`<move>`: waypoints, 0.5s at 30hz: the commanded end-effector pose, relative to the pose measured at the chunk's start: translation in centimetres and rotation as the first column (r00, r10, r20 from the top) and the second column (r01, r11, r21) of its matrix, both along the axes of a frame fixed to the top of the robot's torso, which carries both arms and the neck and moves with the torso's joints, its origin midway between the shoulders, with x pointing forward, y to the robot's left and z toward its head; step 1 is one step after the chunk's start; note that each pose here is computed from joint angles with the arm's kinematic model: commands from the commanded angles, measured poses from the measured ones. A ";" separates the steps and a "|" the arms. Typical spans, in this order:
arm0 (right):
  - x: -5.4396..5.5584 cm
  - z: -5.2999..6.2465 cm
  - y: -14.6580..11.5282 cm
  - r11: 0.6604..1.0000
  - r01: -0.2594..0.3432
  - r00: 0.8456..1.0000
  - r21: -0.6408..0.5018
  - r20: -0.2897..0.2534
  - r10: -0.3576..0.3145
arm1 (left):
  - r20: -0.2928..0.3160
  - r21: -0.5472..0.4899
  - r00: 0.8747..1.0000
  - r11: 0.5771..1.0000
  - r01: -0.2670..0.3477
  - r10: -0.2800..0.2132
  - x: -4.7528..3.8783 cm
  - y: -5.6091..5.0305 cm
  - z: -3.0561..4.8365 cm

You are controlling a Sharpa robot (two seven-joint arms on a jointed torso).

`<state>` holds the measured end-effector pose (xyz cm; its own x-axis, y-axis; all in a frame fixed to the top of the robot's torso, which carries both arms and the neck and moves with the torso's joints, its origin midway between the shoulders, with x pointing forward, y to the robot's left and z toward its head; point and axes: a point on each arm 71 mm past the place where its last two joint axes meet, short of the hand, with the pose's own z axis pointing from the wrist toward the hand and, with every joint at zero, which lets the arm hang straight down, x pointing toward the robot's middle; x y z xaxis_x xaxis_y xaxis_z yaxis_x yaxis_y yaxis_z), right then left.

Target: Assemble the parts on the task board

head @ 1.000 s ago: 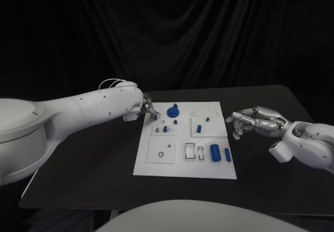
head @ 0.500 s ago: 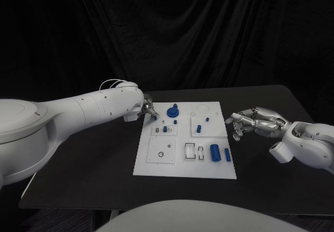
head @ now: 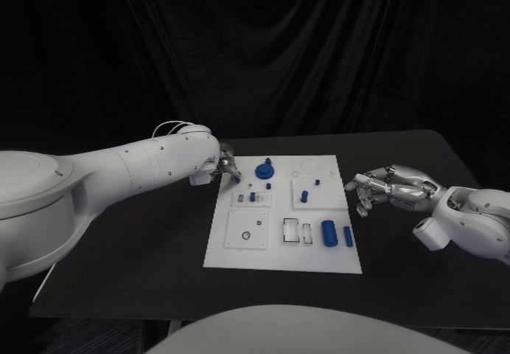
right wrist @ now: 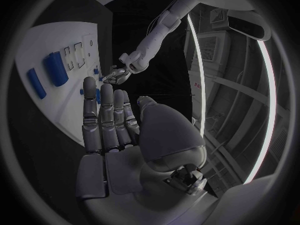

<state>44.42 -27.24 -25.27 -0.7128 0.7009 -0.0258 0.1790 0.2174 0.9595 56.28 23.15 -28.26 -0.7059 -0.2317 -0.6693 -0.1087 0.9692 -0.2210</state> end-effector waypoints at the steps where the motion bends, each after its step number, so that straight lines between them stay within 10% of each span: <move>1: -0.2 -0.2 0.0 1.000 -0.015 1.000 -0.008 -0.024 0.015 | 0.002 -0.015 1.000 1.000 0.014 -0.014 -0.07 -0.1 -0.06; 15: -0.1 -0.2 -0.1 1.000 -0.011 1.000 -0.014 -0.027 0.010 | 0.020 -0.024 1.000 1.000 0.009 -0.008 -0.57 0.2 0.01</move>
